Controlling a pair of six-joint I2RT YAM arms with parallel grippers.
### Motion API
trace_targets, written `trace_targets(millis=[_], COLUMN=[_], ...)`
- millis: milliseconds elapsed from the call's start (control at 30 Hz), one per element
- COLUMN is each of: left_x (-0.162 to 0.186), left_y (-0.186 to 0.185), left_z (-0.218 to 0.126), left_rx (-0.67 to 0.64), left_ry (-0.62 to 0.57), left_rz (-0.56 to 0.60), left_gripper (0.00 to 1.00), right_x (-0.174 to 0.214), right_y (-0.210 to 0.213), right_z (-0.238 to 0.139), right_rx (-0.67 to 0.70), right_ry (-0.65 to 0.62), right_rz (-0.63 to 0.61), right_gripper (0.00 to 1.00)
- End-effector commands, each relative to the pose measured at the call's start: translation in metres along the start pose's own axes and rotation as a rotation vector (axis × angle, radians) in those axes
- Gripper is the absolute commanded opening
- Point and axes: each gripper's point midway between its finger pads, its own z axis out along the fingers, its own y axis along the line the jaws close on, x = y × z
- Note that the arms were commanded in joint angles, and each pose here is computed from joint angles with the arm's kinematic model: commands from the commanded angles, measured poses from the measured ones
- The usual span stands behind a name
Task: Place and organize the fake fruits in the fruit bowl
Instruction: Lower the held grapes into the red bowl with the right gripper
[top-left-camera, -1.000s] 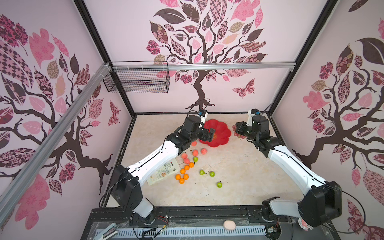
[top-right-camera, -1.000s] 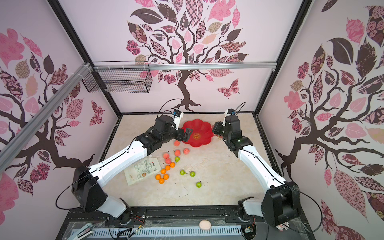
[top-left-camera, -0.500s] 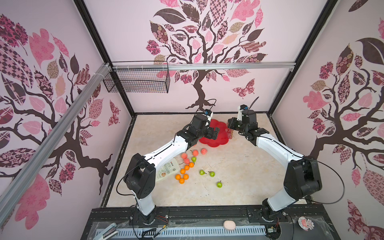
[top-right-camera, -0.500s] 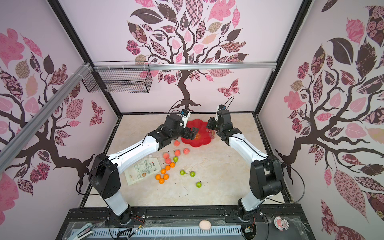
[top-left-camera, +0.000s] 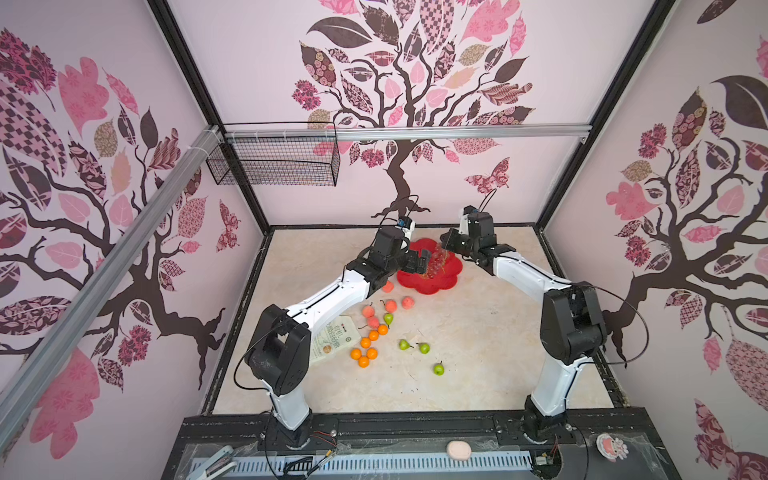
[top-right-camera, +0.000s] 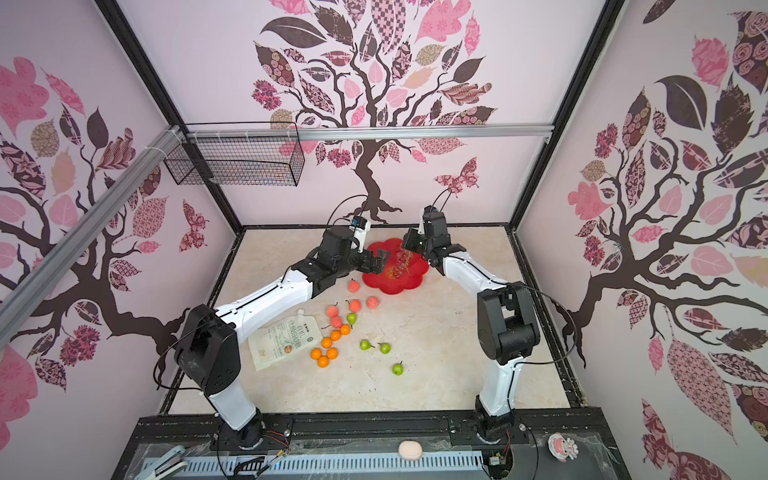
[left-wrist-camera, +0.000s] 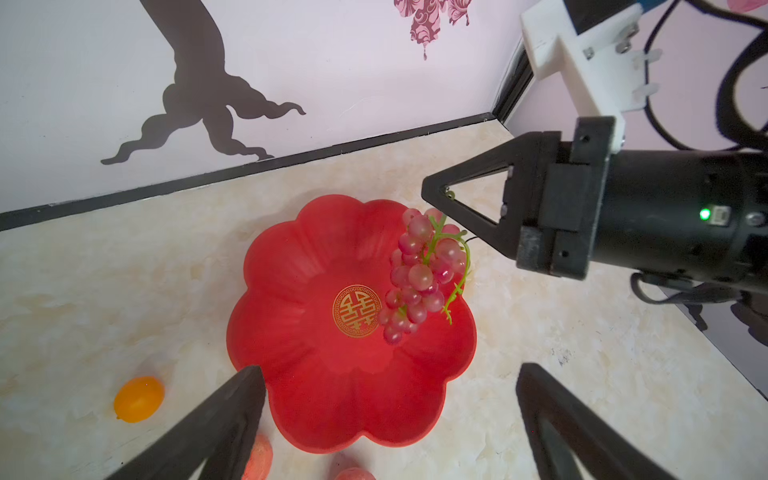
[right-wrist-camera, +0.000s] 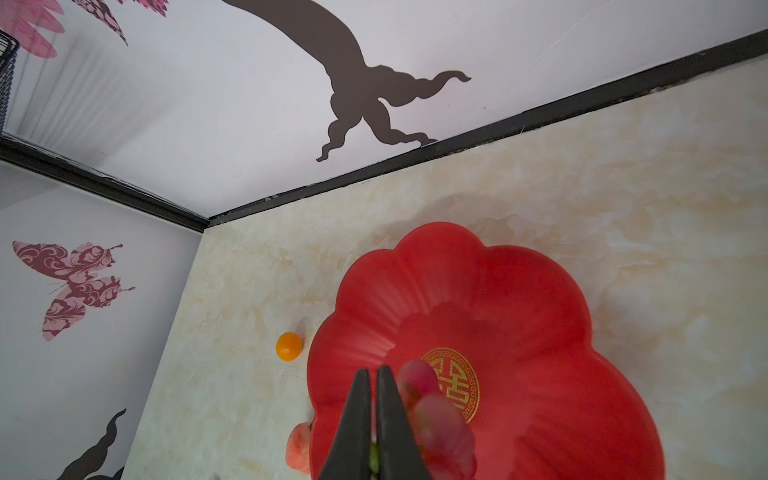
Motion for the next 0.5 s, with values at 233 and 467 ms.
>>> trace_targets(millis=[233,467], left_x=[0.023,0.024], left_y=[0.005,0.009], left_z=[0.016,0.016], left_rx=[-0.008,-0.033], left_ry=[0.052,0.05], left_rz=[-0.009,-0.007], left_gripper=[0.98,0.98], right_x=[0.008,0.008], right_y=[-0.002,0.008], right_z=[0.03,0.031], right_rx=[-0.023,-0.081], right_ry=[0.044,0.042], right_rz=[0.024,0.013], right_gripper=[0.0,0.0])
